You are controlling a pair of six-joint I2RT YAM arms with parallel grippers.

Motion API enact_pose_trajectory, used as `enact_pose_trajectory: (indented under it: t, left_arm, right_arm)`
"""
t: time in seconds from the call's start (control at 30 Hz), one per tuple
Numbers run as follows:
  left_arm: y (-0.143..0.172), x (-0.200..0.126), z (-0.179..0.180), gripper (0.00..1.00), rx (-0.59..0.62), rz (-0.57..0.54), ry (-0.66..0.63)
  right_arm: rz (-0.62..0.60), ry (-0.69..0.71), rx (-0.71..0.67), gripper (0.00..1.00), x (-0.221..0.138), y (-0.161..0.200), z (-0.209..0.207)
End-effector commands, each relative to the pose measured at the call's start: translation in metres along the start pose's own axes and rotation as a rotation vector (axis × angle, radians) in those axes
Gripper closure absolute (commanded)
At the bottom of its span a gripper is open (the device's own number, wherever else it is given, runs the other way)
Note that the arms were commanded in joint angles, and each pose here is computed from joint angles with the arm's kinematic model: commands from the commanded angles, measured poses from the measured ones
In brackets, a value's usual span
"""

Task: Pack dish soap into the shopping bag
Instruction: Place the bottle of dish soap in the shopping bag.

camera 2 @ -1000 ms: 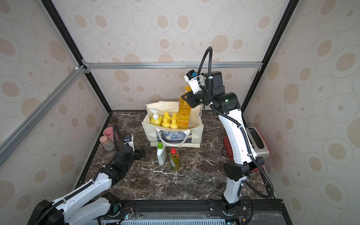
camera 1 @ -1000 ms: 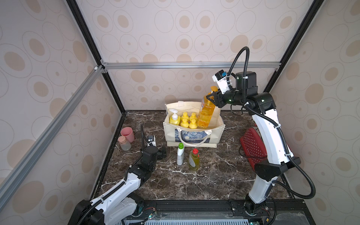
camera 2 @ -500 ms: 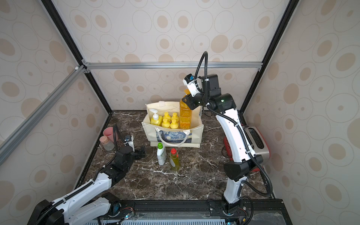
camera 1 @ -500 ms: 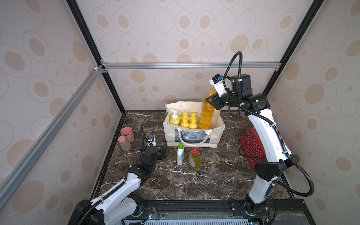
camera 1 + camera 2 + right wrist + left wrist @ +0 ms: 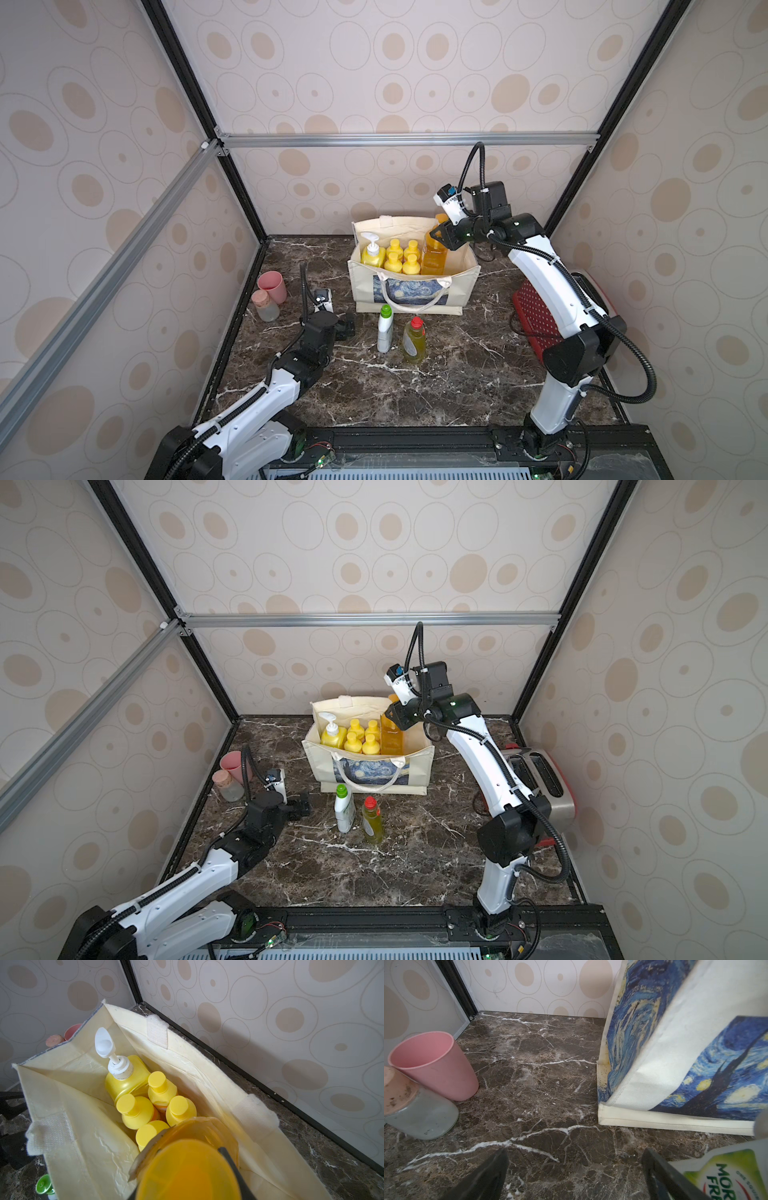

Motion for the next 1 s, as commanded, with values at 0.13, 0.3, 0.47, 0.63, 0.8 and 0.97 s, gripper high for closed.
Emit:
enact_pose_trajectory:
  t: [0.13, 0.3, 0.47, 0.63, 0.8, 0.97]
  left_arm:
    - [-0.017, -0.001, -0.004, 0.01, -0.025, -0.034, 0.008]
    - [-0.017, -0.001, -0.004, 0.01, -0.026, -0.035, 0.009]
    - [-0.017, -0.002, -0.004, 0.01, -0.026, -0.036, 0.009]
    - [-0.017, -0.001, -0.004, 0.01, -0.026, -0.035, 0.008]
    - [-0.017, -0.002, -0.004, 0.01, -0.027, -0.038, 0.010]
    - [-0.017, -0.002, -0.004, 0.01, -0.027, -0.038, 0.011]
  right_arm:
    - [-0.212, 0.041, -0.061, 1.00, -0.027, -0.033, -0.001]
    - [-0.179, 0.029, -0.045, 1.00, -0.011, -0.022, -0.002]
    - [-0.156, 0.012, -0.028, 1.00, 0.000, -0.014, -0.001]
    - [-0.122, -0.006, -0.006, 1.00, 0.013, -0.004, -0.002]
    - [-0.071, -0.020, 0.011, 1.00, 0.026, 0.010, -0.001]
    - [-0.038, -0.028, 0.026, 0.95, 0.036, 0.021, 0.000]
Point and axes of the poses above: each gripper's point midway between its finger pads, its own x axis out along the fingers, its own z axis along the line the jaws close on, y = z × x, the point moved 6 cm from there along -x, back along the fingers, and after that the axes turned 6 degrees about -x, right-handed, at the moved point
